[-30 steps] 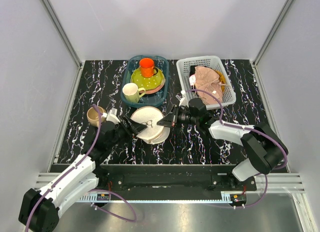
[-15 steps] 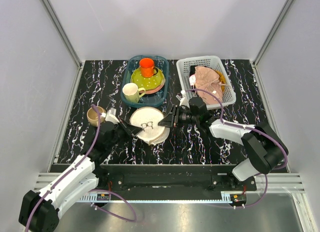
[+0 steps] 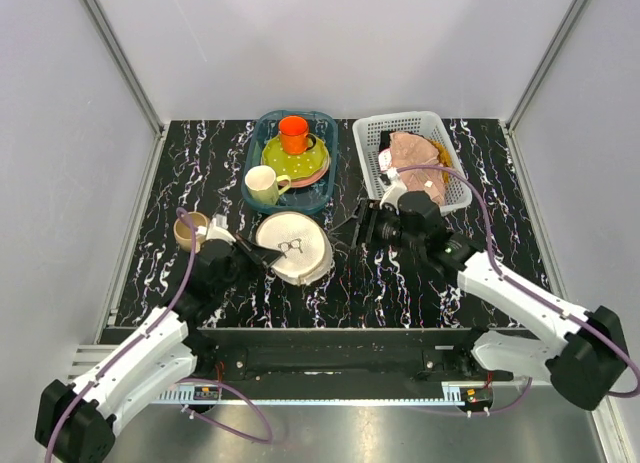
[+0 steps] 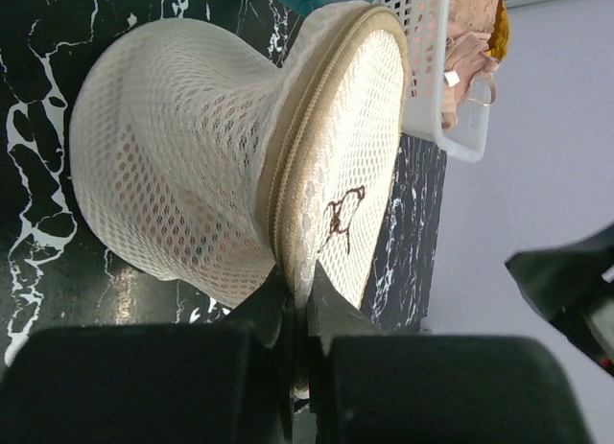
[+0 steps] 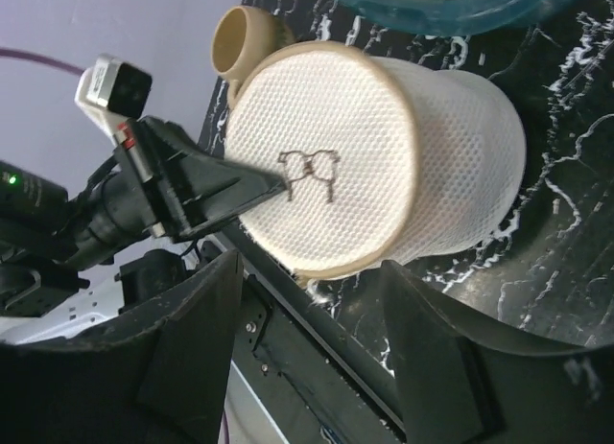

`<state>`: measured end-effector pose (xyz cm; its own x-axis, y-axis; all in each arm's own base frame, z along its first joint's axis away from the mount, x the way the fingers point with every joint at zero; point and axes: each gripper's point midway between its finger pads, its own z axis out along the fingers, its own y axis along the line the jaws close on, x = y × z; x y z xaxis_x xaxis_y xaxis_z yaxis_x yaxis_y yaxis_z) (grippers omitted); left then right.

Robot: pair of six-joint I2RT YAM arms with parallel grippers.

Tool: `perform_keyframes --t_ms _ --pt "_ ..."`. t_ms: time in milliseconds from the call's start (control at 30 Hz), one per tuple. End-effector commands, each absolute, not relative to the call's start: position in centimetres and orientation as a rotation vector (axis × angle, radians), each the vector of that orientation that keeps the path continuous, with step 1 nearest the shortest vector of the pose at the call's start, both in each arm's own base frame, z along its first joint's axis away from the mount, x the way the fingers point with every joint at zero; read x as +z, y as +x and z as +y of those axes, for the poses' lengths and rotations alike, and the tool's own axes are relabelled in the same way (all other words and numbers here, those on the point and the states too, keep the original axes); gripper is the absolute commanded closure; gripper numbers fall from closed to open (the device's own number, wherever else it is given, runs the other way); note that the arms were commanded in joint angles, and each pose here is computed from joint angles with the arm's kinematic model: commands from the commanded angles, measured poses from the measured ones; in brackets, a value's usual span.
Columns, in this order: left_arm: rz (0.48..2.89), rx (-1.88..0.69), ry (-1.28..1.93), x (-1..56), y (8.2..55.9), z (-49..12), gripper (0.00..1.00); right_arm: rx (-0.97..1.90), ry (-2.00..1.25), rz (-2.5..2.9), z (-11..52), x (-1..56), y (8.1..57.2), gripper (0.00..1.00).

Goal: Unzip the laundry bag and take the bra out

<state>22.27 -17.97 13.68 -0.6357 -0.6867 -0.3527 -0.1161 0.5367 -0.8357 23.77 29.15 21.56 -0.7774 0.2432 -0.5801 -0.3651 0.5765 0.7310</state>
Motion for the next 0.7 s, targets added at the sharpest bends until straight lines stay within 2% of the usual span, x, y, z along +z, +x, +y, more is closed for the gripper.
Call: perform_keyframes --t_ms 0,300,667 --pt "1.976 -1.062 -0.721 17.5 23.9 -17.9 1.0 1.087 -0.156 2.173 30.4 21.7 21.5 0.33" --pt "1.99 -1.059 -0.722 18.3 24.3 -19.2 1.0 1.111 -0.266 2.248 37.0 18.4 17.4 0.35" --pt "1.989 -1.048 -0.71 18.5 24.2 -19.3 1.0 1.109 -0.287 2.255 38.9 17.8 16.5 0.43"
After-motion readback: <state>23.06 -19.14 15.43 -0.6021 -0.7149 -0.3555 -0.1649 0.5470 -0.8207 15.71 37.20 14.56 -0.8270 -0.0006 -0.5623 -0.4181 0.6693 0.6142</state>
